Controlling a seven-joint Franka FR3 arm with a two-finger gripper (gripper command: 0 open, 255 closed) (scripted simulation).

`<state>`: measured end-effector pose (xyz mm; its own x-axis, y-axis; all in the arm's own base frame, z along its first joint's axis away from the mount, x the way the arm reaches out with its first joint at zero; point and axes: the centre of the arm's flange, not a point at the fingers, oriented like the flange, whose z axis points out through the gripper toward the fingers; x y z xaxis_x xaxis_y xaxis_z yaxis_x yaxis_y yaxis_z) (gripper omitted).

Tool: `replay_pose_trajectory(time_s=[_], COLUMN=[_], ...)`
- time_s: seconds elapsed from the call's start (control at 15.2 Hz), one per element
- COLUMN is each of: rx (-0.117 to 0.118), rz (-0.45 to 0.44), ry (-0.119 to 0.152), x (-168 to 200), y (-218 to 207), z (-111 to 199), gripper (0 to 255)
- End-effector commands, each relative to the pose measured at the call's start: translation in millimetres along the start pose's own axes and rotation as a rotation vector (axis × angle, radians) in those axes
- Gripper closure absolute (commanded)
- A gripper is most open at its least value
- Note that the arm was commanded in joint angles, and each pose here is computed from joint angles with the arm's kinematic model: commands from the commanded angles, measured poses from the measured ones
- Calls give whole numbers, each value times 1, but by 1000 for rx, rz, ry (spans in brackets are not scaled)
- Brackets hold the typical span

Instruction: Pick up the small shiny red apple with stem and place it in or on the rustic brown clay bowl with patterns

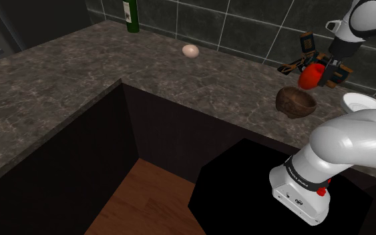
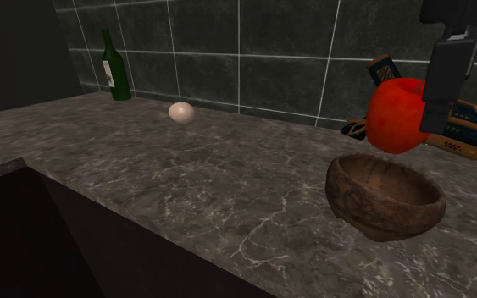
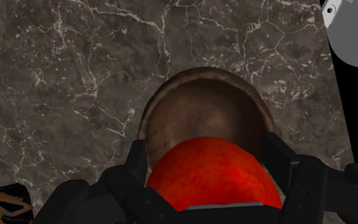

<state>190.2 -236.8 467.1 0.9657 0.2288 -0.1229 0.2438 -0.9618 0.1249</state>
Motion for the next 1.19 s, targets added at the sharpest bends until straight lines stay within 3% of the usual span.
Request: replay_pose_trajectory(time_s=[0.0,0.2,0.73,0.79,1.12], rx=[0,0,0,0,0], rz=[0,0,0,0,0], ry=[0,0,0,0,0], x=[1,3,3,3,3], y=[-2,-4,-4,-4,-4], z=[11,27,27,27,27], gripper=[255,255,255,0,0])
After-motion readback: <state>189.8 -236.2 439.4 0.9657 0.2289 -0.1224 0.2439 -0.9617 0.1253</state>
